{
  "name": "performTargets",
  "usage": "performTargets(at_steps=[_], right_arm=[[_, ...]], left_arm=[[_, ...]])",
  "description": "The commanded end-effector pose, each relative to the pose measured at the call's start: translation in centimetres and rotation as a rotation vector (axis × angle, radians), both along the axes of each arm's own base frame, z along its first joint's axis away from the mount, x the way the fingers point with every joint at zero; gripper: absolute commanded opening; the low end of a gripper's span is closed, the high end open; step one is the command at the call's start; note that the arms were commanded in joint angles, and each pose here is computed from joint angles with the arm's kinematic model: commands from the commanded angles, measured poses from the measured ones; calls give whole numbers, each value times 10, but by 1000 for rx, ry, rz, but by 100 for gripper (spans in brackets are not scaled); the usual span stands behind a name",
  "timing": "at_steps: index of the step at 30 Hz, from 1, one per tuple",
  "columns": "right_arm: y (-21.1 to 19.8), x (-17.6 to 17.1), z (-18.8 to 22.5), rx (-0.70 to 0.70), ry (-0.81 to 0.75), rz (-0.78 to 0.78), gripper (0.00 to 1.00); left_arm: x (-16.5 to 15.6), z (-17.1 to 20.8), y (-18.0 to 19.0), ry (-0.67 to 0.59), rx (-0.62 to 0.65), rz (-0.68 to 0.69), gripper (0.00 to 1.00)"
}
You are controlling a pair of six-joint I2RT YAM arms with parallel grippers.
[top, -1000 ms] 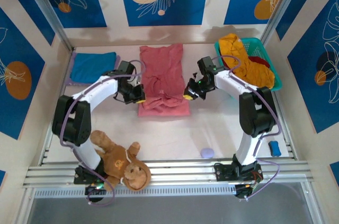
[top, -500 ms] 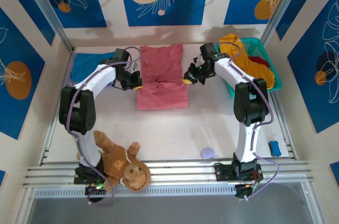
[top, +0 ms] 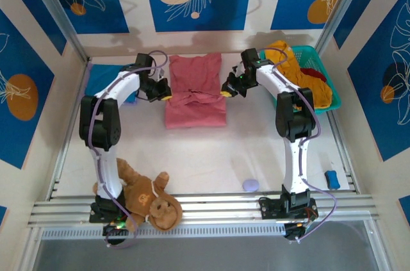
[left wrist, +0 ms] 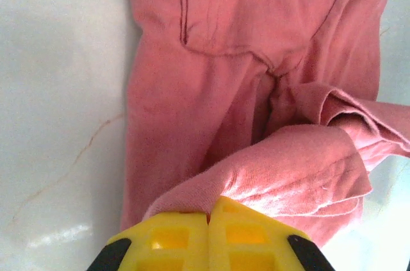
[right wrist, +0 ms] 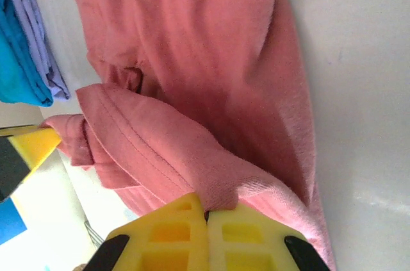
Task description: Fold and stack the t-shirts
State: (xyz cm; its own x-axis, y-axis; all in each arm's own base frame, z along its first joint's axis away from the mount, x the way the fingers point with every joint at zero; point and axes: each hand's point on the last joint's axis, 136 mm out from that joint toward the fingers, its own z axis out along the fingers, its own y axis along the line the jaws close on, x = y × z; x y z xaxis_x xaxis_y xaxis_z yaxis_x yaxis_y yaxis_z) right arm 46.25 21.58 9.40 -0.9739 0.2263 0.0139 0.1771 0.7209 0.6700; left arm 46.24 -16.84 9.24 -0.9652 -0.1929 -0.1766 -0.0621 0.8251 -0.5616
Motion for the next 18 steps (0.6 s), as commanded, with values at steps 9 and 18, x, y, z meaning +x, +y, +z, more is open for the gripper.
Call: performTargets(at_steps=[9,18], right_arm=[[-7,16,31,75,-85,36,38],[-8,-4,39,82,-79,51,46]], left_arm=[[29,22,15,-42,-89,77,37],[3,30,16,-21,-96,75,45]])
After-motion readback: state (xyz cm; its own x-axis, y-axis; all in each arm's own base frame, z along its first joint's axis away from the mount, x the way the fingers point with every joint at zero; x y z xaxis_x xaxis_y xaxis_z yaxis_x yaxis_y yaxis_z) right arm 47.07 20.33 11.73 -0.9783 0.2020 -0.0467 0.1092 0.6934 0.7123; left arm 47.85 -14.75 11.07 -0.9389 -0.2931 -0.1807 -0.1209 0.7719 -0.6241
